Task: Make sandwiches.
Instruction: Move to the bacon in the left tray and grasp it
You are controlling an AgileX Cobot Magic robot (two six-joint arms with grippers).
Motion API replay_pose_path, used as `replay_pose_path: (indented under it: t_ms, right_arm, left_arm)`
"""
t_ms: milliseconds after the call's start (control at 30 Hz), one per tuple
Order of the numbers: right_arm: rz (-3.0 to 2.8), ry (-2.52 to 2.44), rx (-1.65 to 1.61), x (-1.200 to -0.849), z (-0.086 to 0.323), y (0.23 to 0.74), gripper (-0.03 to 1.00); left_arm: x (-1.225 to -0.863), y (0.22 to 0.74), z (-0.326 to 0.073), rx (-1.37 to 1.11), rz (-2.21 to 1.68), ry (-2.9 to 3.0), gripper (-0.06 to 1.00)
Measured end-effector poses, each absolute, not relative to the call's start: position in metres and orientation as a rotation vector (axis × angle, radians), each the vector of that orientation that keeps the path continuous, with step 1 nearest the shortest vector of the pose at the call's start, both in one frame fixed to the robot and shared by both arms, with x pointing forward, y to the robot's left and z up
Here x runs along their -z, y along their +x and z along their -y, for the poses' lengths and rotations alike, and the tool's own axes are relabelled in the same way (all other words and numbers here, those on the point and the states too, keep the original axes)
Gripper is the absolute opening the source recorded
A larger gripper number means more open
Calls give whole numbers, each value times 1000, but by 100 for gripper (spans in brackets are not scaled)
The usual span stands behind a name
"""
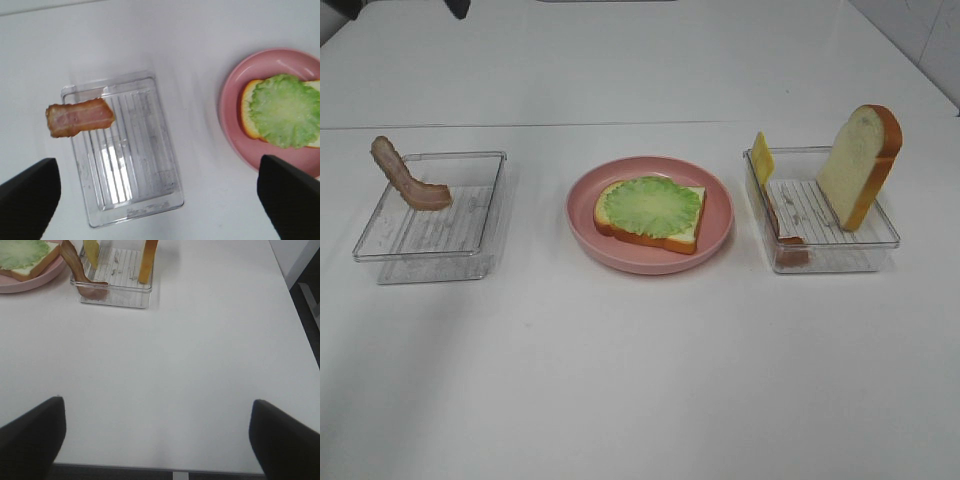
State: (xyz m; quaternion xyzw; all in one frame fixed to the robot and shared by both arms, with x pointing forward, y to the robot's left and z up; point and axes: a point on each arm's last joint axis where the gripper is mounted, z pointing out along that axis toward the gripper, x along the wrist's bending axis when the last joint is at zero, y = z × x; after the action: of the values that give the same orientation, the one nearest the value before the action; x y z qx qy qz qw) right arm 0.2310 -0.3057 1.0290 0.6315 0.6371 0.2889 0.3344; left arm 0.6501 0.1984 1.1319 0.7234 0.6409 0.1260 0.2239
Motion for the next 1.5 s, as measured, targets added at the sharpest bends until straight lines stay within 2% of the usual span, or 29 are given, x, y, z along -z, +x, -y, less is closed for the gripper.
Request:
replay_pose_path:
  t_ms: [367,633,867,1233,1500]
  right_arm:
    - [-1663,1648,-754,-1029,306,231,96]
    - [-1663,1648,-754,-1029,306,231,96]
    - [-1663,1648,-754,-1029,306,231,96]
    - [-1663,1648,-754,-1029,306,231,96]
    - [-1663,1648,-754,-1029,306,231,96]
  left_arm:
    - [-1103,655,-263,-318,-1967,1963,99]
    - [-1091,660,-292,-321,-2047,1910,99]
    - [-1069,673,-293,-301,-2062,1915,99]
    - [-1003,703,-292,-241,-2087,1943,99]
    - [-978,720,-291,-232,-2082,1955,99]
